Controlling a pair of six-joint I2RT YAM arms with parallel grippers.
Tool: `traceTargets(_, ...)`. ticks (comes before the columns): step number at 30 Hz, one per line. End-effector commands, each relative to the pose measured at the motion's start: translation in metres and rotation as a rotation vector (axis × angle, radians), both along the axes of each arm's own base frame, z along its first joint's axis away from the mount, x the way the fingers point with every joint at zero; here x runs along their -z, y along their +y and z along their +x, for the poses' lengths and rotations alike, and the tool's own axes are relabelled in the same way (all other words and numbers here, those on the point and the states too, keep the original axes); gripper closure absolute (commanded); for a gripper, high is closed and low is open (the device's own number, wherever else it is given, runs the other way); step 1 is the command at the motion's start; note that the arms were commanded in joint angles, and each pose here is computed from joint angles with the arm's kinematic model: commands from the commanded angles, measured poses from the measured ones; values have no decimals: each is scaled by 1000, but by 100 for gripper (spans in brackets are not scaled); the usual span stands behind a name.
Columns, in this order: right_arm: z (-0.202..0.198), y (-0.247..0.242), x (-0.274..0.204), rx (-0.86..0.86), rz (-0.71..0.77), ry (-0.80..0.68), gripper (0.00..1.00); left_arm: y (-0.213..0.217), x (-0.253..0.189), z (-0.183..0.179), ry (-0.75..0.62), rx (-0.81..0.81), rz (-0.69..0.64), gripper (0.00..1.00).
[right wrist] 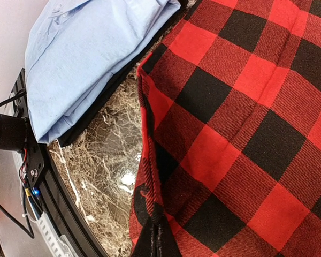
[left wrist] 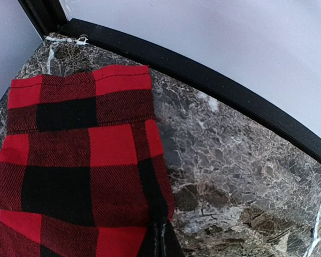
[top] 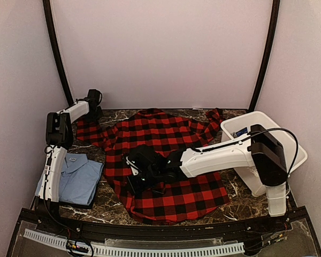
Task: Fold and stack the long sleeve shirts
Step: Pick up the sleeve from the center of the board, then fold the flattened shirt at the center of the board.
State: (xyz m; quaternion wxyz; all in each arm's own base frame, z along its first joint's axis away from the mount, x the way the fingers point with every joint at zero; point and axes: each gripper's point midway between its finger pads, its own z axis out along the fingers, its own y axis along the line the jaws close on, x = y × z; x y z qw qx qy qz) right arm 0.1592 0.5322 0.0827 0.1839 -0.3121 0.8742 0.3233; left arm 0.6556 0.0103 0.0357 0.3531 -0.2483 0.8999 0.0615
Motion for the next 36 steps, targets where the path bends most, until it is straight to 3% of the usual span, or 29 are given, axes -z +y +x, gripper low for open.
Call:
traceTargets(1,6,2,-35,24,84,-35,100,-2,-61,1,-83,18,4,100)
traceTargets(20,7,-34,-37,171,108,1,100,-67,-215,-1,-403,222,-147,100)
traceTargets(28,11,-71,-19,310,30,10,100,-155,-275,-12,-562,426,-265,100)
traceTargets(36,-5,-102,2,339,-97,-33,100,-245,-286,-26,-650,594,-411,100)
